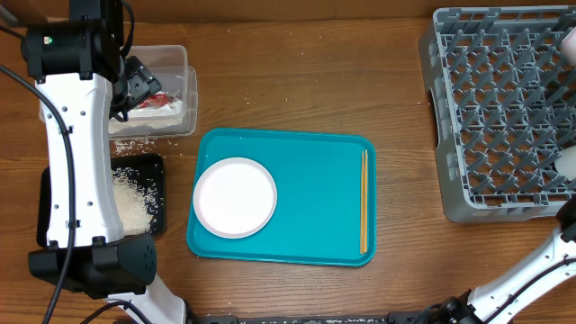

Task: Sort waste into correct bins and load items into the dishwasher
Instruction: 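Place the saucer upright in the rack and open the right gripper, then reach the right gripper to the wooden chopsticks on the tray, then close the right gripper on the chopsticks, then carry the chopstick with the right gripper into the dish rack and release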

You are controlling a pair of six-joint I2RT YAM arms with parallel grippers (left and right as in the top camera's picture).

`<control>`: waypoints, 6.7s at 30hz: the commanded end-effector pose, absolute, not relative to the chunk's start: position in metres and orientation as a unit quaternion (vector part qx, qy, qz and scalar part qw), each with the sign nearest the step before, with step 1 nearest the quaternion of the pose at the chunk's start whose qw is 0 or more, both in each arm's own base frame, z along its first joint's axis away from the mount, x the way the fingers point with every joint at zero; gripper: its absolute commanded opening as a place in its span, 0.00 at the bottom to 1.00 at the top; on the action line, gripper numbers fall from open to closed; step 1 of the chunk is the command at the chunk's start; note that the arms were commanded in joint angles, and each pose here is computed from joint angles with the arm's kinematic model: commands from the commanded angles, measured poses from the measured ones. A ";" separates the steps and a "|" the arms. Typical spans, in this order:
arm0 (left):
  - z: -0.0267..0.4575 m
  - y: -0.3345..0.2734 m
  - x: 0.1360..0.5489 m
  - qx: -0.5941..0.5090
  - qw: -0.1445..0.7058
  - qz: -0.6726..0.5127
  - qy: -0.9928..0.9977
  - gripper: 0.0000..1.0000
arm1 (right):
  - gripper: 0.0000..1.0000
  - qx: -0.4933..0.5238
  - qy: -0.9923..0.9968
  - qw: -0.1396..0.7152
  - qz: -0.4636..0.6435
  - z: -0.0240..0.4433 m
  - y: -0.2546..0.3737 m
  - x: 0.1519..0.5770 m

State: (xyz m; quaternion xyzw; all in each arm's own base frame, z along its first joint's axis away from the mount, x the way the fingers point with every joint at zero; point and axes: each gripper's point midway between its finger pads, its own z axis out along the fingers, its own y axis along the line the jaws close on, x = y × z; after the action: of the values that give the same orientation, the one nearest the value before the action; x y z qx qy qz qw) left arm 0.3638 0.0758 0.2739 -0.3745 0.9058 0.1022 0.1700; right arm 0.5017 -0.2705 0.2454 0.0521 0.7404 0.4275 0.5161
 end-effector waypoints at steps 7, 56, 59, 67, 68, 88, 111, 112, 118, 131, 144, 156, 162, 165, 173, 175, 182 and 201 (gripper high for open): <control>0.276 0.079 0.363 -0.380 0.174 0.109 0.902 1.00 | 0.04 0.134 0.744 0.463 0.463 0.184 -0.275 0.503; 0.276 0.079 0.363 -0.380 0.174 0.109 0.902 1.00 | 0.19 0.298 0.790 0.382 0.376 0.279 -0.241 0.439; 0.276 0.079 0.363 -0.380 0.174 0.109 0.902 1.00 | 0.19 0.231 0.806 0.375 0.395 0.297 -0.194 0.437; 0.276 0.079 0.363 -0.380 0.174 0.109 0.902 1.00 | 0.19 0.117 0.877 0.324 0.334 0.328 -0.080 0.397; 0.276 0.079 0.363 -0.380 0.174 0.109 0.902 1.00 | 0.19 0.111 0.886 0.310 0.325 0.326 -0.068 0.393; 0.276 0.079 0.363 -0.380 0.174 0.109 0.902 1.00 | 0.66 -0.091 0.987 0.070 0.116 0.203 0.145 0.326; 0.276 0.079 0.363 -0.380 0.174 0.109 0.902 1.00 | 0.47 0.009 0.996 0.046 0.073 0.043 0.145 0.310; 0.276 0.079 0.363 -0.380 0.174 0.109 0.902 1.00 | 0.47 0.010 0.997 0.049 0.063 0.040 0.141 0.311; 0.276 0.079 0.363 -0.380 0.174 0.109 0.902 1.00 | 0.47 0.031 0.998 0.059 0.001 0.030 0.129 0.313; 0.276 0.079 0.363 -0.380 0.174 0.109 0.902 1.00 | 0.47 0.047 0.993 0.100 -0.034 0.024 0.147 0.309; 0.276 0.079 0.363 -0.380 0.174 0.109 0.902 1.00 | 0.48 0.060 0.989 0.117 -0.068 0.021 0.135 0.309; 0.276 0.079 0.363 -0.380 0.174 0.109 0.902 1.00 | 0.48 0.058 0.992 0.108 -0.032 0.008 0.146 0.303; 0.276 0.079 0.363 -0.380 0.174 0.109 0.902 1.00 | 0.48 0.045 0.993 0.103 -0.036 0.006 0.144 0.300; 0.276 0.079 0.363 -0.380 0.174 0.109 0.902 1.00 | 0.48 0.032 0.993 0.105 -0.036 0.005 0.145 0.301; 0.276 0.079 0.363 -0.380 0.174 0.109 0.902 1.00 | 0.47 0.032 0.994 0.101 -0.037 -0.012 0.139 0.291; 0.276 0.079 0.363 -0.380 0.174 0.109 0.902 1.00 | 0.47 0.032 0.994 0.098 -0.035 -0.015 0.139 0.289; 0.276 0.079 0.363 -0.380 0.174 0.109 0.902 1.00 | 0.28 0.032 0.996 0.085 -0.022 -0.009 0.145 0.288; 0.276 0.079 0.363 -0.380 0.174 0.109 0.902 1.00 | 0.04 0.019 0.977 0.195 -0.084 0.196 0.090 0.394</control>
State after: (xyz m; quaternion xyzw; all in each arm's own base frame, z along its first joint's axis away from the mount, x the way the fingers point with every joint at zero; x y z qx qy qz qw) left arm 0.3639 0.0758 0.2739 -0.3745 0.9057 0.1021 0.1702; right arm 0.3609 0.1233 0.1421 0.0389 0.9873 -0.0690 0.1380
